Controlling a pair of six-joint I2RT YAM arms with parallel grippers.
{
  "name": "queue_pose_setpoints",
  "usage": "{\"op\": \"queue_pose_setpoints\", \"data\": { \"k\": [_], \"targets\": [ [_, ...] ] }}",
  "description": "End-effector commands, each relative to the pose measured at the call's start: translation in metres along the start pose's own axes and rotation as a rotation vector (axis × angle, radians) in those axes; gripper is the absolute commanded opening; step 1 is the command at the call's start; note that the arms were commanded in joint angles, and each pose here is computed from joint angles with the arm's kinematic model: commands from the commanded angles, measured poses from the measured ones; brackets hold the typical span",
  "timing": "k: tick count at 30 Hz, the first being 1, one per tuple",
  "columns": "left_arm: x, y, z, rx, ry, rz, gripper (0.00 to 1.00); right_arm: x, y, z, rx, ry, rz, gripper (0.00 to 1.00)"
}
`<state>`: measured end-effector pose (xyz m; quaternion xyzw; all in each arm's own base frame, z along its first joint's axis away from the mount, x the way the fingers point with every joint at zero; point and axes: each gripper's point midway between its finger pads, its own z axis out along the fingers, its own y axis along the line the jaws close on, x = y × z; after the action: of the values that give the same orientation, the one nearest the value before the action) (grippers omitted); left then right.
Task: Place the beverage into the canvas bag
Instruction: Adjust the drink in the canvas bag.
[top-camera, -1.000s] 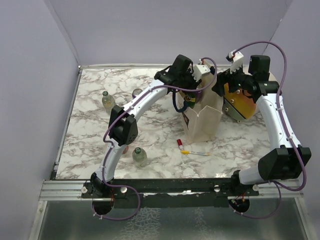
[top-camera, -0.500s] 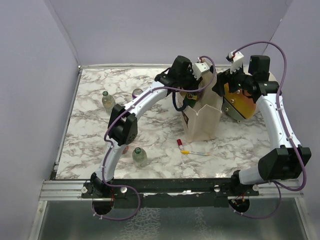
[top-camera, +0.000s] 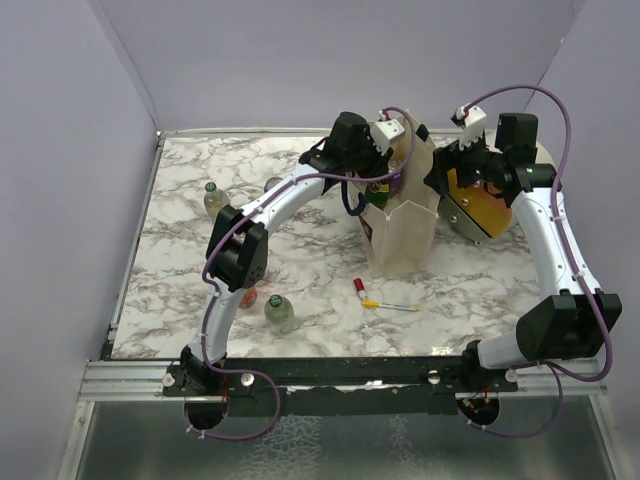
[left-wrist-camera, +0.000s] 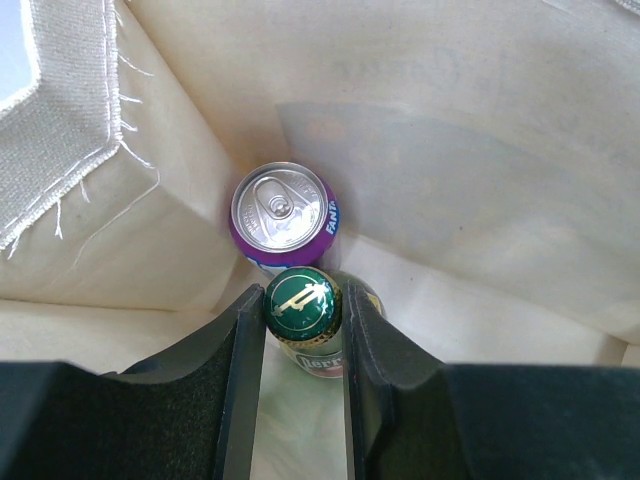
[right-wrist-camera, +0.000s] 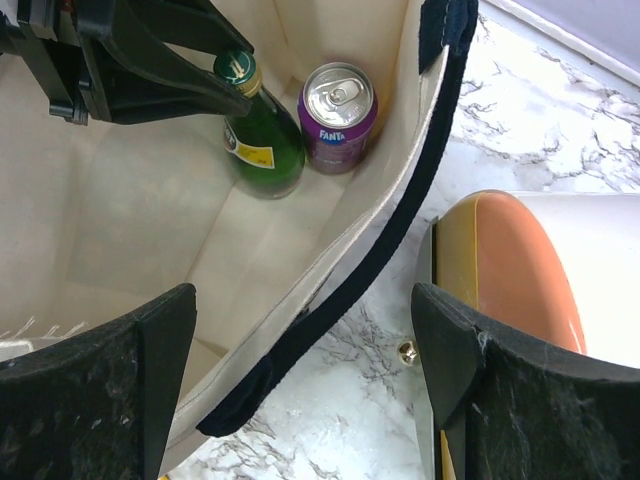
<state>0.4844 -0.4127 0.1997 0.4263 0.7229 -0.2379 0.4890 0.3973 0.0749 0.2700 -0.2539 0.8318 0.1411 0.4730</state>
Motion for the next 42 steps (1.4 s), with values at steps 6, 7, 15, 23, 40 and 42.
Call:
{"op": "queue_pose_setpoints", "data": {
  "k": [6, 7, 15, 23, 40, 42],
  "targets": [
    [-0.033, 0.018, -0.024, -0.068, -0.109, 0.062, 0.00, 0.014, 0.001, 0.001, 0.009, 0.023, -0.023, 0.88],
    [-0.031, 0.018, -0.024, -0.067, -0.106, 0.063, 0.00, 0.017, 0.001, 0.001, 0.009, 0.030, -0.022, 0.88],
    [-0.011, 0.008, -0.029, -0.032, -0.051, 0.048, 0.00, 0.026, 0.003, -0.002, 0.012, 0.050, -0.035, 0.82],
    [-0.007, 0.001, -0.026, 0.014, -0.020, 0.037, 0.23, 0.023, 0.003, -0.002, 0.006, 0.043, -0.038, 0.82],
    [-0.030, -0.009, -0.031, 0.076, -0.070, 0.037, 0.55, 0.010, 0.004, -0.005, -0.001, 0.017, -0.040, 0.83],
    [-0.034, -0.010, -0.034, 0.077, -0.079, 0.042, 0.57, 0.009, 0.005, -0.005, -0.002, 0.013, -0.039, 0.83]
  ]
}}
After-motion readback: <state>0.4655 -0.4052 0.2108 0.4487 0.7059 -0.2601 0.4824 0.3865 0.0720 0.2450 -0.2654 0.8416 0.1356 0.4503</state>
